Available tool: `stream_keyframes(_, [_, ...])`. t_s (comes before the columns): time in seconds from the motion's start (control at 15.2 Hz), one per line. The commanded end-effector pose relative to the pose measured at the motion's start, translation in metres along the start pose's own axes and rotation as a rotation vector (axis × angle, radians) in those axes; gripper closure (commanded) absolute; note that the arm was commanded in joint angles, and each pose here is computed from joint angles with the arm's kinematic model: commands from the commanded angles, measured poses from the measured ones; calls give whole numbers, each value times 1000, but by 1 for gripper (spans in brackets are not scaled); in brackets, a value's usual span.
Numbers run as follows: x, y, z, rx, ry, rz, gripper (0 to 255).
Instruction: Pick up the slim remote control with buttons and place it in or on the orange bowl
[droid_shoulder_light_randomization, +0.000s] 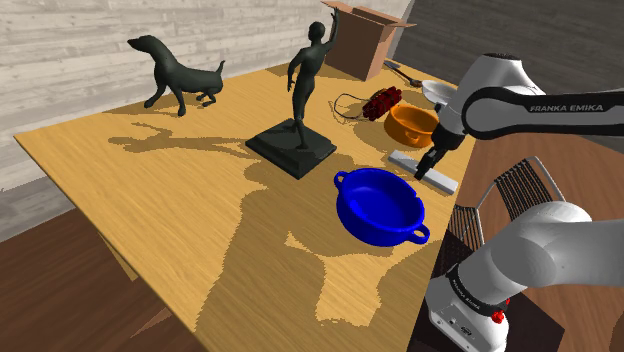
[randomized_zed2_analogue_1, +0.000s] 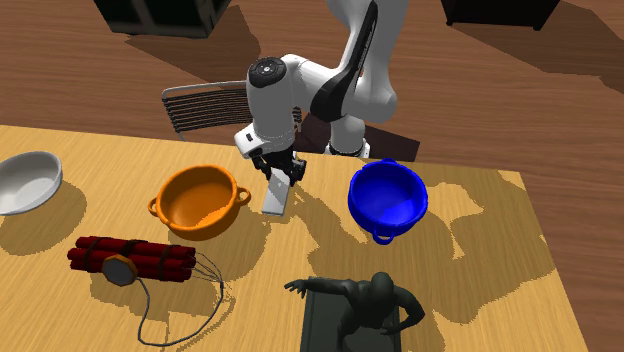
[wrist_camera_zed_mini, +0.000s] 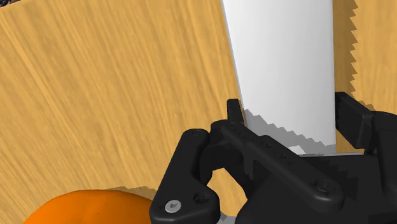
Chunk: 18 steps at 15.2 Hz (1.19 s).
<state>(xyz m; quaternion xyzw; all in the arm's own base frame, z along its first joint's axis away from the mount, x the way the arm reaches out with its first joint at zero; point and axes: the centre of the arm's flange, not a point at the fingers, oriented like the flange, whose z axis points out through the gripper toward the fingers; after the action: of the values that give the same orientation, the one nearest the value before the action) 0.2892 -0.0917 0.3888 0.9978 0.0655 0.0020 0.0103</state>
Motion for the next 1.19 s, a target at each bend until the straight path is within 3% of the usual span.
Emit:
stream_keyframes(0.0, [0, 0, 1, 1, -1, 0, 255])
stream_keyframes(0.4, [0, 0, 1, 1, -1, 0, 255])
stream_keyframes(1.12, [0, 1, -57, 1, -1, 0, 255])
